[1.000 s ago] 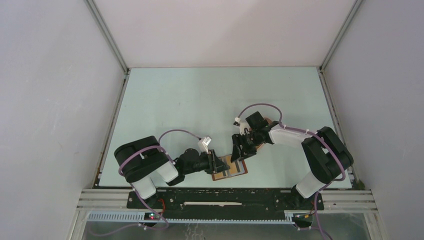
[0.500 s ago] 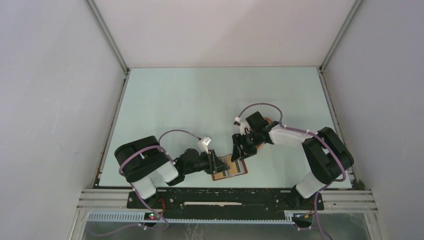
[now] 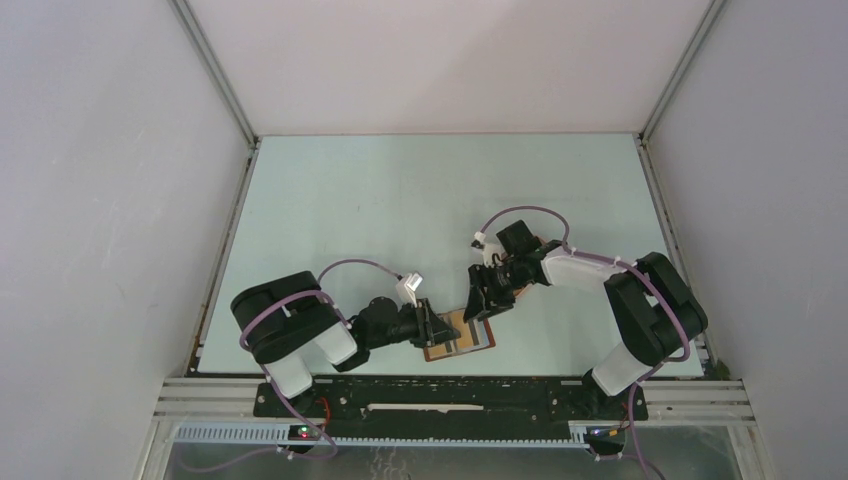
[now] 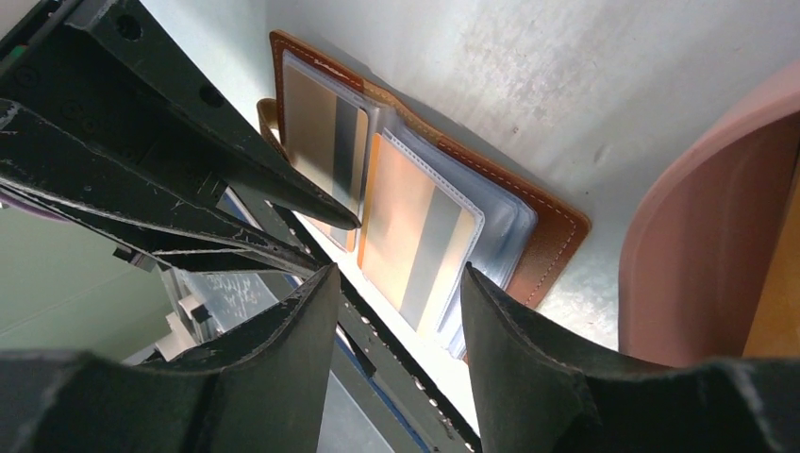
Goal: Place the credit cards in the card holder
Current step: Turn over the card slot in the card holder.
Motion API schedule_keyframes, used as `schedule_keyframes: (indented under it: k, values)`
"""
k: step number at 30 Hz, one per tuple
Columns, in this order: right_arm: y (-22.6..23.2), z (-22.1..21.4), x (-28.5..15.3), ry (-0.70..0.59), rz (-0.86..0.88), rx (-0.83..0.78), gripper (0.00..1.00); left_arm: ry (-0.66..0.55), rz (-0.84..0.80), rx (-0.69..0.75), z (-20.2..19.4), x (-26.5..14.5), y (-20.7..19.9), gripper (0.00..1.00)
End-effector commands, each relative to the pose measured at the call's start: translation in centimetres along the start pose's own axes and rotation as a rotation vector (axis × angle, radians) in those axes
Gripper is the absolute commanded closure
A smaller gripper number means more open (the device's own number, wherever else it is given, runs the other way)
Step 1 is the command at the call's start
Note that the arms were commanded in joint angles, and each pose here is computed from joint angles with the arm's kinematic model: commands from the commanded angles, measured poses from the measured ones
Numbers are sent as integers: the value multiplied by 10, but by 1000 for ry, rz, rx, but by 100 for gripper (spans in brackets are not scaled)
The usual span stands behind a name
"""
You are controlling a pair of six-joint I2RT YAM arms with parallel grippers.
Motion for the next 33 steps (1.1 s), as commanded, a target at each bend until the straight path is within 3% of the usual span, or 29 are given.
schedule_keyframes:
  k: [1,16,33]
  values:
    - [8,3,-2,3,52,20,42,-31,-52,8,9,6,-13,66]
    - [18,4,-7,7,127,21,48,-54,-49,14,11,-3,-12,61]
    - [15,9,-6,-14,97,-13,59,-87,-19,47,15,-22,-8,59]
Point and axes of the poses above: each gripper's point midway between its finger pads, its own x axis out along the fingers, its own y axis along the line the jaws close on, z = x × y, the point moved 4 cm from there along -x, back along the fingers, and after that the axes turned 1 degree about x, right-handed, at the moved point
